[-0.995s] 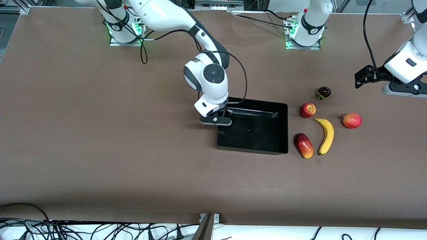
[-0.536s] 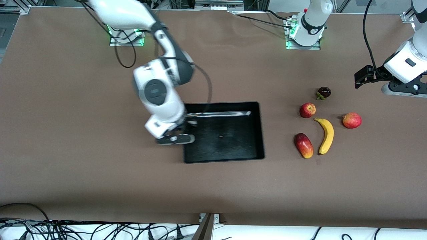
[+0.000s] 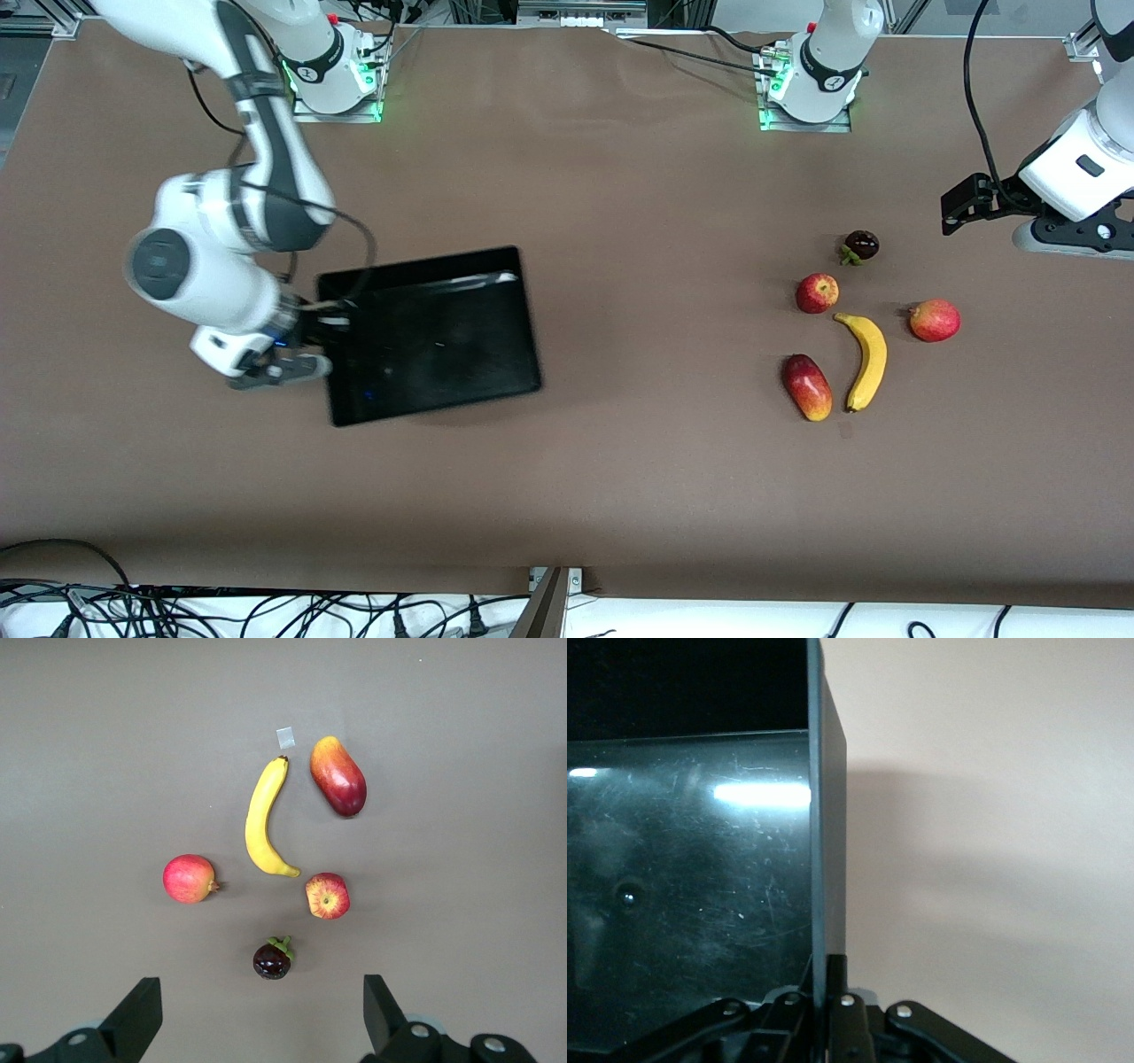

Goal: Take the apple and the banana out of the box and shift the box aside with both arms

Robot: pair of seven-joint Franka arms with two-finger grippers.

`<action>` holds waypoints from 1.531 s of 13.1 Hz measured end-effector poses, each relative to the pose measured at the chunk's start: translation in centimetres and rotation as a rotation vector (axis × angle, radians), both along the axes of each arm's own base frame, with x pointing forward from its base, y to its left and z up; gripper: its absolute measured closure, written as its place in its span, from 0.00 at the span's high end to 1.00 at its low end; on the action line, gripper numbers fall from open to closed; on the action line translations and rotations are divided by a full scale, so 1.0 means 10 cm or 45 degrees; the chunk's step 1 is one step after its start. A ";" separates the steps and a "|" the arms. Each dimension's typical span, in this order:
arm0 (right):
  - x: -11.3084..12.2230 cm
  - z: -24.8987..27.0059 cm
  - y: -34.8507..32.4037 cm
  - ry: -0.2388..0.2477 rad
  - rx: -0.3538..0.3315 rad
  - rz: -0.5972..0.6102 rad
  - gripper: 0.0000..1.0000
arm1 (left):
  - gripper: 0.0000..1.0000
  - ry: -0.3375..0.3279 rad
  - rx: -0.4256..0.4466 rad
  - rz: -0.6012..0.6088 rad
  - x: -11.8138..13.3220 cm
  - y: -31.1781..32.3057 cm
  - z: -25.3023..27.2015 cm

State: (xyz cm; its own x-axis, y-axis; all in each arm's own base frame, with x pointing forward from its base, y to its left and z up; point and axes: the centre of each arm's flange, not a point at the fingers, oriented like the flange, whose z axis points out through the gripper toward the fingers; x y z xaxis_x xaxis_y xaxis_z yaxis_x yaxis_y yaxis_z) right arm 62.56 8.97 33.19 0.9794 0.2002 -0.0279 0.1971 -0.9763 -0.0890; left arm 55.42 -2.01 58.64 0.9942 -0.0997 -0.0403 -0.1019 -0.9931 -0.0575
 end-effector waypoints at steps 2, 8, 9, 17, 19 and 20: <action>-0.16 -0.24 -0.56 -0.028 0.025 0.003 0.04 | 1.00 0.000 0.000 -0.001 0.00 0.00 0.00; -0.46 -0.82 -1.24 -0.053 -0.002 -0.128 0.04 | 1.00 -0.007 0.000 -0.015 0.00 -0.06 0.01; -0.46 -0.85 -1.28 -0.055 0.002 -0.144 0.04 | 1.00 -0.007 0.000 -0.015 0.00 -0.07 0.01; -0.28 -0.74 -1.22 -0.109 0.029 -0.159 0.56 | 1.00 -0.007 0.000 -0.015 0.00 -0.07 0.01; -0.14 -0.47 -1.03 -0.119 0.063 -0.145 0.76 | 1.00 -0.007 0.000 -0.015 0.00 -0.07 0.01; -0.10 -0.33 -0.91 -0.109 0.075 -0.148 0.88 | 1.00 -0.007 0.000 -0.015 0.00 -0.07 0.01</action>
